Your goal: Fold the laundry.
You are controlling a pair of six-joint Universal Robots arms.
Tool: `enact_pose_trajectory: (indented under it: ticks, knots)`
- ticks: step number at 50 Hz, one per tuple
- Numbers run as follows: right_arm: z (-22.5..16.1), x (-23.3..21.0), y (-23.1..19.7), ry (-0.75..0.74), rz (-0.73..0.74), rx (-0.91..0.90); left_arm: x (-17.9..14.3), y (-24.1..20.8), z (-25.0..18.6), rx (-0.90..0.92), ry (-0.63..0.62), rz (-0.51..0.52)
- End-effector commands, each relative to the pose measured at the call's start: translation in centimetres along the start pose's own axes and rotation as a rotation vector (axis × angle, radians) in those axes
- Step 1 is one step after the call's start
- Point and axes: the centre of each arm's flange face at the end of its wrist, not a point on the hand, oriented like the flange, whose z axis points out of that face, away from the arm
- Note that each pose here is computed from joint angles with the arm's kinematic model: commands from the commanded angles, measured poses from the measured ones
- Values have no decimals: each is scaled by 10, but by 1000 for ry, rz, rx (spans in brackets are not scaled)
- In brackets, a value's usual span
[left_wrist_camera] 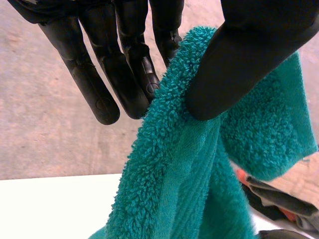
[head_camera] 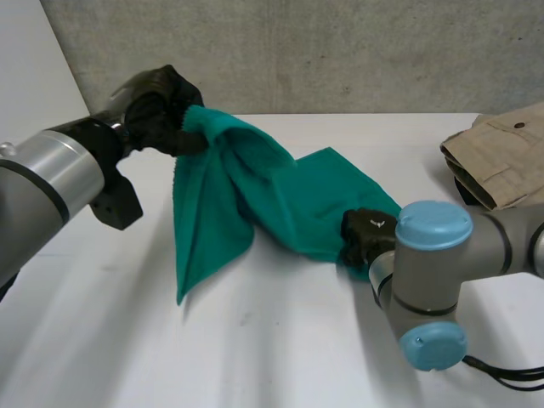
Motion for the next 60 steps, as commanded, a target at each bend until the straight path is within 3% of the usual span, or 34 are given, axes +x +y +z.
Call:
enact_pose_trajectory:
  ticks: [1, 4, 7, 11, 19, 28, 33, 41, 47, 54, 60]
  knots:
    - [-11, 24, -74, -12, -11, 184, -26, -8, 0, 29, -72, -23]
    - [-20, 32, -109, -28, -72, 260, -37, -3, 2, 10, -102, -23]
    - [-38, 32, -146, -74, -227, 311, -54, 11, 5, -38, -141, -20]
    - [-48, 31, -157, -103, -382, 227, -77, 39, 16, -130, -164, 3]
    - [-29, 0, -113, -228, -485, -15, -118, 108, 49, -307, -155, 85]
    - [6, -24, -56, -226, -529, -110, -158, 122, 78, -282, -285, 183]
    - [7, -27, -46, -186, -539, -126, -145, 109, 70, -283, -272, 249]
    - [-7, -23, -49, -192, -531, -91, -73, 97, 30, -255, -84, 481]
    - [-20, -22, -46, -202, -532, -97, -42, 108, 30, -212, 3, 613]
    - [-32, -19, -40, -206, -533, -110, -44, 105, 78, -151, -18, 670]
    - [-31, -13, -38, -193, -534, -112, -60, 112, 115, -290, -19, 654]
